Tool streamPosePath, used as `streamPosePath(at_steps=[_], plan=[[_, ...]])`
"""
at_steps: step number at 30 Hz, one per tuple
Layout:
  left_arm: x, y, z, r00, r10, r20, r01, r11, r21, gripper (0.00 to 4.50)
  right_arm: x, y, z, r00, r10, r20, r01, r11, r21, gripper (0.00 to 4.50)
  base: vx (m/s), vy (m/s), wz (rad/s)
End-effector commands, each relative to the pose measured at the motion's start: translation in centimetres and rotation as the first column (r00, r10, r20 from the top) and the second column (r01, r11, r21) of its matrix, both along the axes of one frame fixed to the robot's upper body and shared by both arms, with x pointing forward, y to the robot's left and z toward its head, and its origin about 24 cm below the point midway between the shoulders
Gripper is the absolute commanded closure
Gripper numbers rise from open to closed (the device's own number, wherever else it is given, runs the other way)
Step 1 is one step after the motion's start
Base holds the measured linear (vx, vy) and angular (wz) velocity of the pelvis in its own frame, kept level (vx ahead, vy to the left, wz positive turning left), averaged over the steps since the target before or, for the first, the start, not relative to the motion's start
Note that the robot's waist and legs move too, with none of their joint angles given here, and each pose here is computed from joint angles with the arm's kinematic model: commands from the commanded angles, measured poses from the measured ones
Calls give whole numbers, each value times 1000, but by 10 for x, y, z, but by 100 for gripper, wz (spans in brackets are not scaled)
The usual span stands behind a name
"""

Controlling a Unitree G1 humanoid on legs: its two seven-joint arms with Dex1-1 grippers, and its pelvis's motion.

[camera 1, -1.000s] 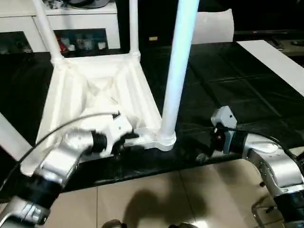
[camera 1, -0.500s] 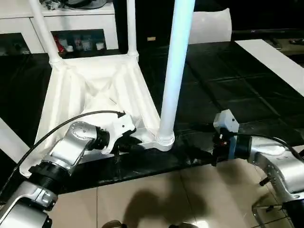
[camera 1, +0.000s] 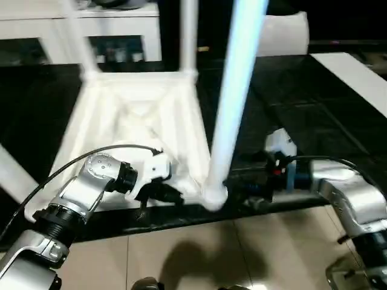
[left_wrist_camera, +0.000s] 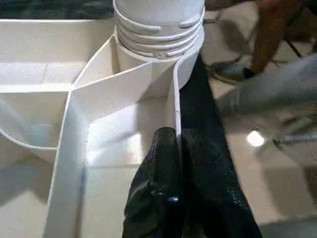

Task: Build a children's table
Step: Rotate leg to tighten

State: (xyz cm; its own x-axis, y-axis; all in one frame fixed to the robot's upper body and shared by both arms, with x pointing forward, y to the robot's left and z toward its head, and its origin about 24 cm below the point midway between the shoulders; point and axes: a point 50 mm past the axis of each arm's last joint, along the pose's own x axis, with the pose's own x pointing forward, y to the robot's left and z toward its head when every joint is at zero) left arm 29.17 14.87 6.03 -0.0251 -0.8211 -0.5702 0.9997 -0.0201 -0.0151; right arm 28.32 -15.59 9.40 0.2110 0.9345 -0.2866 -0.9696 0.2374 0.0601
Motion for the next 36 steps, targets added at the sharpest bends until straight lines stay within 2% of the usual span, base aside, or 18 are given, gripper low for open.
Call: streamPosePath(at_steps=[1,5,9,11,17,18,19,21,24,28,29,32,33,34,36], plan=[[-3,-18,6,990,-142,20,142,990,-12,450,-1,2,0,998,68,-9,-68,998,-11,75,0,0,0],[-1,-20,5,983,-179,41,178,984,22,450,-2,9,-3,986,161,-37,-161,987,-20,119,0,0,0],[-1,-21,4,978,-204,43,202,978,43,450,-1,12,-4,980,193,-47,-194,981,-26,132,0,0,0],[-1,-22,3,974,-223,49,220,974,56,450,2,15,-7,973,223,-62,-226,973,-46,159,0,0,0],[5,-17,0,983,-173,63,168,983,73,450,3,16,-7,967,243,-81,-247,968,-44,206,0,0,0],[8,-15,-1,991,-116,63,112,992,66,450,3,15,-7,968,231,-95,-234,972,-24,206,0,0,0],[9,-14,-1,993,-102,62,98,993,64,450,3,15,-7,969,227,-98,-229,973,-19,231,0,0,0],[20,-12,-3,995,77,68,-80,996,44,450,1,16,-9,977,176,-124,-174,984,29,239,0,0,0],[23,-12,-3,988,137,66,-139,990,22,450,0,17,-10,985,127,-120,-121,991,50,247,0,0,0],[36,-20,-2,943,322,81,-321,947,-32,450,1,26,-24,984,-138,-111,144,988,53,249,0,0,0],[39,-25,-2,932,356,72,-354,934,-40,450,3,29,-28,965,-235,-112,242,969,48,249,0,0,0],[45,-36,-2,901,429,61,-425,903,-62,450,10,39,-32,911,-384,-150,396,916,59,250,0,0,0],[48,-42,-1,883,465,60,-461,884,-73,450,15,44,-33,877,-454,-155,467,883,57,250,0,0,0],[53,-50,0,854,517,59,-512,855,-86,450,22,55,-33,809,-554,-197,575,816,67,250,0,0,0],[58,-57,2,829,556,66,-549,830,-99,450,29,65,-32,742,-630,-229,658,749,72,251,0,0,0]])
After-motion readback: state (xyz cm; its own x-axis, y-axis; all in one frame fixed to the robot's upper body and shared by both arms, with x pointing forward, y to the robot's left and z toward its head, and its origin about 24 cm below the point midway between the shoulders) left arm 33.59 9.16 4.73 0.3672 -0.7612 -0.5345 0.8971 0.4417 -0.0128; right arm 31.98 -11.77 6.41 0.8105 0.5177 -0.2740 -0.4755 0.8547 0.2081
